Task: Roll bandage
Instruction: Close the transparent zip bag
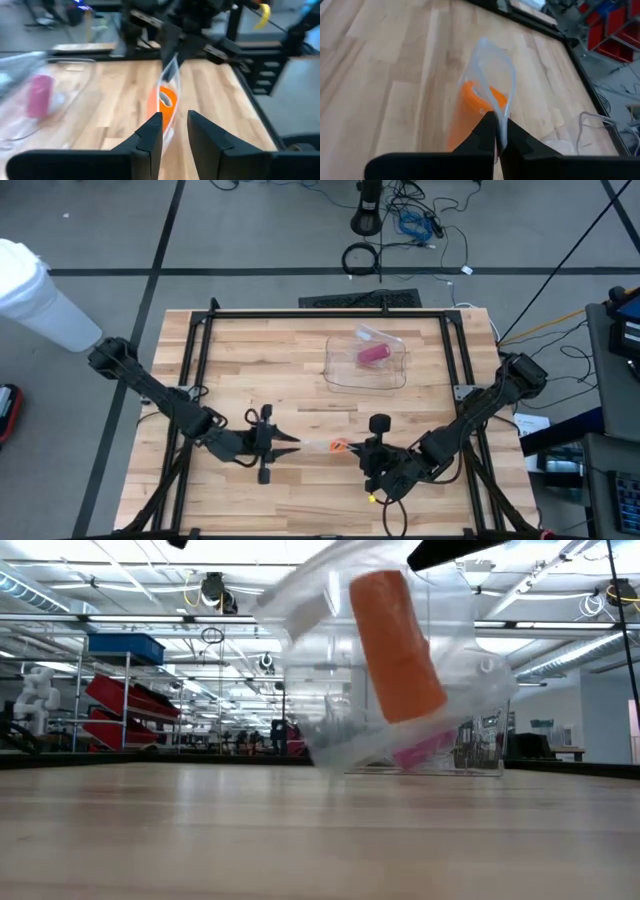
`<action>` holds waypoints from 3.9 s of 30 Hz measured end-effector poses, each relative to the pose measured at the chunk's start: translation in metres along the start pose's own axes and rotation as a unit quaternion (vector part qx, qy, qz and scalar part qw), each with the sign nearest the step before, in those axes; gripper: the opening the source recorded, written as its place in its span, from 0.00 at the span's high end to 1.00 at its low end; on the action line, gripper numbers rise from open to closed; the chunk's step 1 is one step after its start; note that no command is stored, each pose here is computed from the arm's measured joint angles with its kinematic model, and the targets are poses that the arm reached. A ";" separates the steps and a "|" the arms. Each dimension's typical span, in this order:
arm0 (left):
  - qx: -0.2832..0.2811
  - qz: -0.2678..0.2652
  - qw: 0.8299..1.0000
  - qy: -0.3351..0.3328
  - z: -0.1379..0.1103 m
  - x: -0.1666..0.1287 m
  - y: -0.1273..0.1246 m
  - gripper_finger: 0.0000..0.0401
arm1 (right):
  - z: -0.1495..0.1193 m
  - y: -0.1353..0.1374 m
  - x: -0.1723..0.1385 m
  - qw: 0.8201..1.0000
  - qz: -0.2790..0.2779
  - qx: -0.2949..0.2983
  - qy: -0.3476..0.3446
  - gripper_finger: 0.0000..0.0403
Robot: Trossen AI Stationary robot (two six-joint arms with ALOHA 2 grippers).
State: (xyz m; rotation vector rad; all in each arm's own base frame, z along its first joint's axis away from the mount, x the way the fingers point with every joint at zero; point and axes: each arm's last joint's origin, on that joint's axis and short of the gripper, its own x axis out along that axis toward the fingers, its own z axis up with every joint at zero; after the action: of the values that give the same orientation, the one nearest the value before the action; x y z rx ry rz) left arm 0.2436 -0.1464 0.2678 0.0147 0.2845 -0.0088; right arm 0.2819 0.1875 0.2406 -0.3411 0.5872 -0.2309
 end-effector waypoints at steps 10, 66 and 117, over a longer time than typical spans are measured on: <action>0.015 0.057 0.997 -0.043 -0.047 -0.010 -0.006 0.77 | -0.038 0.002 0.020 0.999 -0.006 0.046 -0.022 1.00; -0.004 0.036 0.999 0.009 -0.125 0.027 0.023 0.60 | -0.083 -0.027 0.045 0.956 0.103 0.185 -0.202 1.00; 0.065 0.059 0.988 0.124 -0.056 0.060 -0.003 1.00 | 0.018 -0.041 0.014 0.976 0.161 0.113 -0.096 0.57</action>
State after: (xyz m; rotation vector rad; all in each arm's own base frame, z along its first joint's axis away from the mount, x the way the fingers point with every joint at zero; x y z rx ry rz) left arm 0.2855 -0.1491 0.1971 0.1622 0.5304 0.0929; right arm 0.2986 0.1498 0.2629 -0.0425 0.4122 0.0491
